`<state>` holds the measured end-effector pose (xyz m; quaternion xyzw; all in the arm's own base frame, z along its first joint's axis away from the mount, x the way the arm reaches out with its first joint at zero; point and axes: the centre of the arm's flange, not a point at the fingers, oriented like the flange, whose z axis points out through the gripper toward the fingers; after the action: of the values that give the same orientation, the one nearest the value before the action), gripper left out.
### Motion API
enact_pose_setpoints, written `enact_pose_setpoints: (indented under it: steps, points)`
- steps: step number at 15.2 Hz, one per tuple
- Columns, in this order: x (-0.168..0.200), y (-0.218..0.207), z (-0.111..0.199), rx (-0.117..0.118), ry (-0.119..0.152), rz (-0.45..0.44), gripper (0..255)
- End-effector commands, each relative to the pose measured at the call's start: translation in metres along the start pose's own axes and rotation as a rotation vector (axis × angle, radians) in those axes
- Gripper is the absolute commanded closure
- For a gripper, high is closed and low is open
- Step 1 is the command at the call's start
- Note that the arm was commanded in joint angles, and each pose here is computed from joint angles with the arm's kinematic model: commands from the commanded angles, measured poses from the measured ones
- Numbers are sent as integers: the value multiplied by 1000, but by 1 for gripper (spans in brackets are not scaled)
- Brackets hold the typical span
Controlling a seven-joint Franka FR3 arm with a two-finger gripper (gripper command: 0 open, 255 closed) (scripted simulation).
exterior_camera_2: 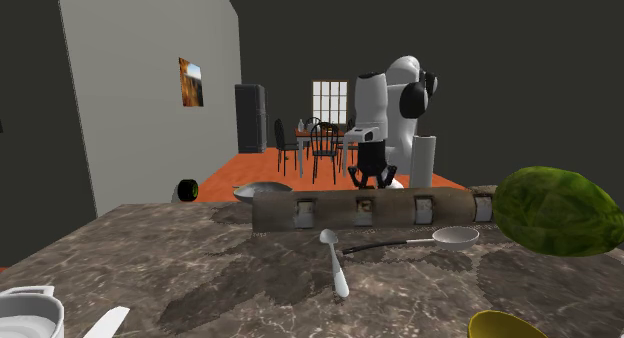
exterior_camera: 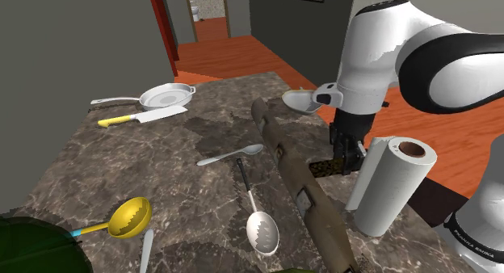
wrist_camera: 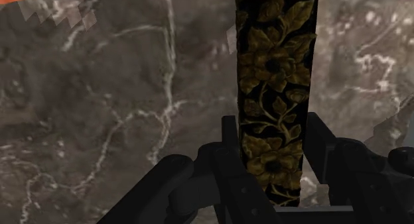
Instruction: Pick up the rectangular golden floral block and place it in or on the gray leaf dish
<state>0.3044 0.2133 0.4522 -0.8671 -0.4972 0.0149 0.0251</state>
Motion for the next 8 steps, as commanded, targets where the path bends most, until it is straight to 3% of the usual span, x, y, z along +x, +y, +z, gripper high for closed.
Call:
enact_pose_setpoints:
  steps: [1,8]
  points:
    - [0,-1,-10,0,0,0,255]
    - [0,-3,-47,0,0,0,255]
